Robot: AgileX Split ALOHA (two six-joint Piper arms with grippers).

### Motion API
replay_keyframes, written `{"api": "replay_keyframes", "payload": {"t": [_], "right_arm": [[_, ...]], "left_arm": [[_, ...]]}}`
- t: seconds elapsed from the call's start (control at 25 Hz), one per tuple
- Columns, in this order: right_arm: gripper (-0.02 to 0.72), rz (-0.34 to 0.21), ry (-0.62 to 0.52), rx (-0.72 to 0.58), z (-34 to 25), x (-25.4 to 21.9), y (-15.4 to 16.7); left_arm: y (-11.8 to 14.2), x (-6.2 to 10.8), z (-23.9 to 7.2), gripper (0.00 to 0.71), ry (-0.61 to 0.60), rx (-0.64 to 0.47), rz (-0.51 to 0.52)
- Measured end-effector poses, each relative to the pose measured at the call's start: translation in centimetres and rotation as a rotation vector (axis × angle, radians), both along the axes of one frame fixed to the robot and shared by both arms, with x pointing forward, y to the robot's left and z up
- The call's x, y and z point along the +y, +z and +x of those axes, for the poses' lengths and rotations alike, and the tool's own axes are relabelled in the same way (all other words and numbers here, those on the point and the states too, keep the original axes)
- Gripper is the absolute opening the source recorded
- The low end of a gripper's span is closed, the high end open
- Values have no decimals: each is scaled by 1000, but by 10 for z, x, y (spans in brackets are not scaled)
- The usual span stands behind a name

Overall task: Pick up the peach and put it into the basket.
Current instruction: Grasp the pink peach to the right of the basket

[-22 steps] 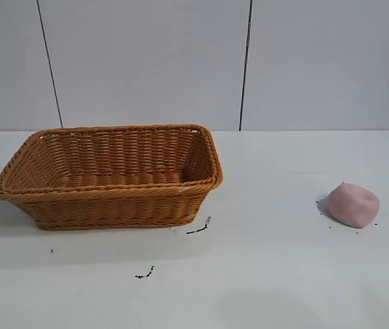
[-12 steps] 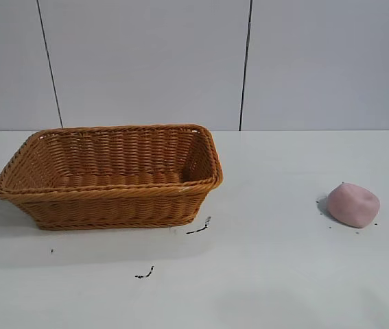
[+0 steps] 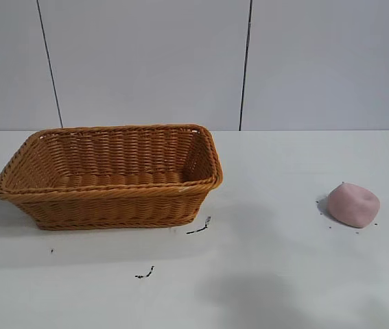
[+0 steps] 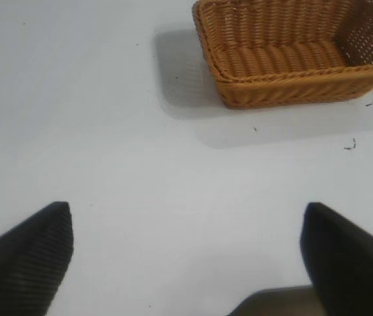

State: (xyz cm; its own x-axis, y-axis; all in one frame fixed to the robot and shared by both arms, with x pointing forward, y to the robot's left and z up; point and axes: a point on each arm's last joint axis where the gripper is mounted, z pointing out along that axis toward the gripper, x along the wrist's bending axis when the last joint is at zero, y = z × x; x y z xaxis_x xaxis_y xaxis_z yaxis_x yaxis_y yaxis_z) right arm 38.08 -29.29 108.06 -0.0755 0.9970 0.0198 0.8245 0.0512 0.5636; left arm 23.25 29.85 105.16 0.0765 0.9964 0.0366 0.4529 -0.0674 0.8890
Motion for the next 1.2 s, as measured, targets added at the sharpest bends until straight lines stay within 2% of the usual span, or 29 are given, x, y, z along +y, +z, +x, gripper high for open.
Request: {"api": "replay_keyframes", "payload": {"t": [0.28, 0.56, 0.84, 1.2], "right_arm": [[689, -1, -3, 246, 111, 0, -33], [689, -10, 9, 356, 204, 4, -75], [689, -27, 25, 416, 249, 18, -117], [689, -53, 22, 495, 262, 16, -171]], "left_arm": [[0, 0, 0, 692, 0, 0, 0], [0, 0, 0, 692, 0, 0, 0], [0, 0, 0, 692, 0, 0, 0], [0, 0, 0, 692, 0, 0, 0]]}}
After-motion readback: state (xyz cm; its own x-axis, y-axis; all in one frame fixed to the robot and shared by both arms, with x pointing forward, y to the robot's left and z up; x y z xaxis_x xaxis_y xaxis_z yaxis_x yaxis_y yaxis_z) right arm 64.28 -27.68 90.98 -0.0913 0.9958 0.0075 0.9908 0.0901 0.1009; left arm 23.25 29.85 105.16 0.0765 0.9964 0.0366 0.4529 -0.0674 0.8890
